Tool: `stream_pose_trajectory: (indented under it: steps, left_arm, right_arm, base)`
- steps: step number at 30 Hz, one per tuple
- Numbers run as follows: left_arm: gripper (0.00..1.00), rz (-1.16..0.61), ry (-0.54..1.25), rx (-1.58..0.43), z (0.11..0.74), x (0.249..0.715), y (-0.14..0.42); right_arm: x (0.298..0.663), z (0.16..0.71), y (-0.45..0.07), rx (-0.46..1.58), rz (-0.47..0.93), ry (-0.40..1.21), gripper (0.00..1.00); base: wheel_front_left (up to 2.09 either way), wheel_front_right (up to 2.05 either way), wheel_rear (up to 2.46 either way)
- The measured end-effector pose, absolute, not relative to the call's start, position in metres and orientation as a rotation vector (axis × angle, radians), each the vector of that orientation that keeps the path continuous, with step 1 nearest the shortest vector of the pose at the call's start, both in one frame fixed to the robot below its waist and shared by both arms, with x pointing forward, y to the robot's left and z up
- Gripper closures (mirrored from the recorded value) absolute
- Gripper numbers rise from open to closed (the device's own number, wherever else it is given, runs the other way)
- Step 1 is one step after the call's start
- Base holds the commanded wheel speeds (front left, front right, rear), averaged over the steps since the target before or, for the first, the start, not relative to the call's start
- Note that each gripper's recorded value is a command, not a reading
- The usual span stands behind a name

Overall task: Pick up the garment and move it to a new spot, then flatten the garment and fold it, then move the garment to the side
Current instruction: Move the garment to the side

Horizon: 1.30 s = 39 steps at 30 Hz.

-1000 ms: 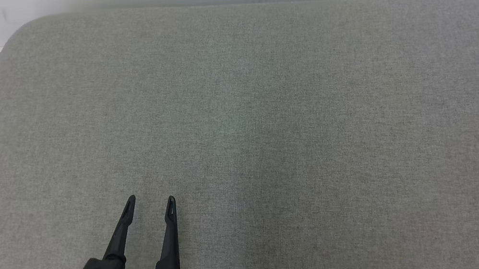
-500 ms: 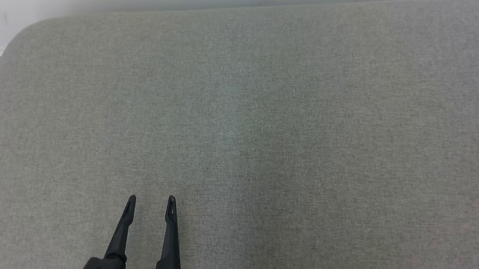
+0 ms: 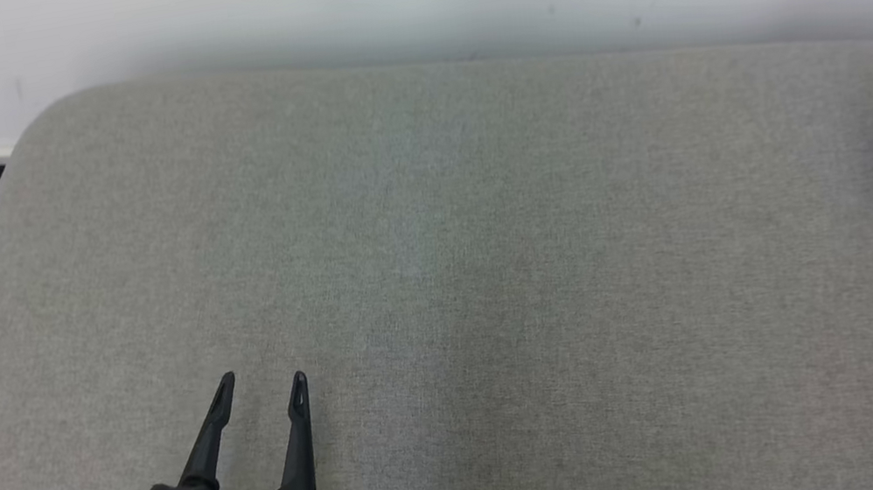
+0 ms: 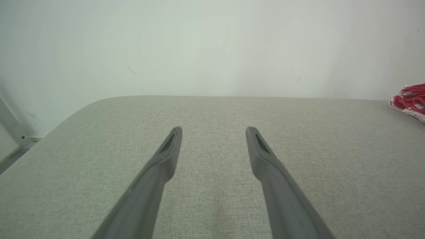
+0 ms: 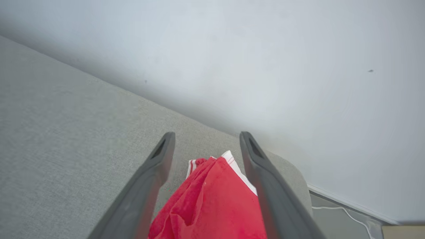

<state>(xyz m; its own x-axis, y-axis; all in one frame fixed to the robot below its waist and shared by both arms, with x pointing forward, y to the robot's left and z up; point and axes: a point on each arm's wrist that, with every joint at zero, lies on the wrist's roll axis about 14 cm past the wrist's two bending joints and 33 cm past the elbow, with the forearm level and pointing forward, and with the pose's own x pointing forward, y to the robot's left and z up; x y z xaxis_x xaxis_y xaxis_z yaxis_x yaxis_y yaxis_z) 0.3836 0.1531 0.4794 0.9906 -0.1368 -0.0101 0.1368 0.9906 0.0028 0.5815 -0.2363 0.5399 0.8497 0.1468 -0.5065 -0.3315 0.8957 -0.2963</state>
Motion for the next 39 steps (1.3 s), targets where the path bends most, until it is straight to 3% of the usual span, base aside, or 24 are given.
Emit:
stream_pose_trajectory:
  steps: [11, 24, 39]
  left_arm:
    - [0.00, -0.135, -0.031, 0.019, 0.493, 0.375, 0.155]
    - [0.00, -0.145, -0.085, 0.038, 0.508, 0.373, 0.149]
    - [0.00, -0.161, -0.124, 0.055, 0.520, 0.376, 0.143]
  right_arm:
    - [0.565, 0.596, -0.209, -0.141, 0.299, 0.083, 0.00]
    - [0.526, 0.626, -0.189, 0.003, 0.332, -0.098, 0.00]
    - [0.459, 0.596, -0.202, 0.105, 0.249, -0.172, 0.00]
  base:
    - [0.00, 0.00, 0.00]
    - [0.00, 0.00, 0.00]
    - [0.00, 0.00, 0.00]
